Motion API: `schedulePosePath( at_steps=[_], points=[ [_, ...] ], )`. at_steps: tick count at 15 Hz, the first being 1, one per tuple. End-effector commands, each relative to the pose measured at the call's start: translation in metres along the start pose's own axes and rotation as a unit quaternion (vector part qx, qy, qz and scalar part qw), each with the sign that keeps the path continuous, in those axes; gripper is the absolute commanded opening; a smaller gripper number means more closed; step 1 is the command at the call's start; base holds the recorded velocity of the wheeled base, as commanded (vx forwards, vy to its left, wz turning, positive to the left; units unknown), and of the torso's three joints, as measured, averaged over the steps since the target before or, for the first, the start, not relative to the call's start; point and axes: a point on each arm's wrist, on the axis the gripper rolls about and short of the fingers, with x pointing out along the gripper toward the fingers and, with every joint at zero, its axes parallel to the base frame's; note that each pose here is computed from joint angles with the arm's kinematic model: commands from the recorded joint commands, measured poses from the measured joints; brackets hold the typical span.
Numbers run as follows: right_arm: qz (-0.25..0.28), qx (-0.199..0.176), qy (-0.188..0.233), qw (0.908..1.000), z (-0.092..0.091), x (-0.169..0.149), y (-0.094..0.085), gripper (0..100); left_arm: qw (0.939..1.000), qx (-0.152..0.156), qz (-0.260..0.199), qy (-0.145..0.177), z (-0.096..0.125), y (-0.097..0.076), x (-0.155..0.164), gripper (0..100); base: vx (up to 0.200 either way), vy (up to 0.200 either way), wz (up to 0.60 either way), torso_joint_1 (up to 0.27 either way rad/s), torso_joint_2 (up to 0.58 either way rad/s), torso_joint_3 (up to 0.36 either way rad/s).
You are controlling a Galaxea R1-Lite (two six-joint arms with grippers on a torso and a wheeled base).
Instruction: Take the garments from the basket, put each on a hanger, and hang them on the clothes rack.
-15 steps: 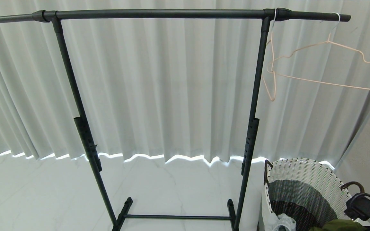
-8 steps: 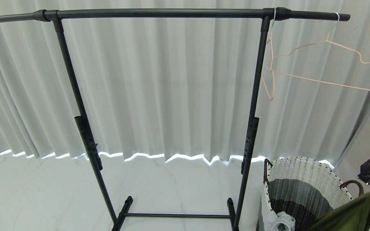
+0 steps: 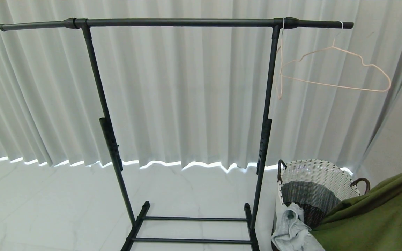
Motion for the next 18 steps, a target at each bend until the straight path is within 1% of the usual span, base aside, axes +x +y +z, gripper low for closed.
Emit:
schedulePosePath(
  at_steps=[1,6,9,15,18],
  points=[
    [-0.003,-0.004,-0.029,0.9996,0.004,-0.015,-0.001,0,1.0000,0.000,0.000,0.000,0.000,0.000,0.000,100,-0.200,0.000,0.00,-0.002,0.00,0.002],
    [0.002,-0.011,-0.049,0.9987,0.008,-0.022,-0.001,0,1.0000,0.001,0.001,0.000,0.000,0.000,0.000,100,0.000,0.000,0.00,0.000,0.00,0.000],
    [0.006,-0.012,-0.043,0.9990,0.004,-0.027,0.001,0,1.0000,0.001,0.000,-0.001,0.000,0.000,0.000,100,0.000,0.000,0.00,0.000,0.00,0.000],
    [0.009,-0.014,-0.043,0.9989,0.004,-0.027,0.002,0,1.0000,0.001,0.001,0.000,0.000,0.000,0.000,100,0.000,0.200,0.00,0.001,0.00,0.002],
    [0.006,-0.013,-0.046,0.9988,0.006,-0.028,0.000,0,1.0000,0.002,0.000,0.000,0.000,0.000,0.000,100,0.000,0.000,0.00,0.000,0.00,0.000]
  ],
)
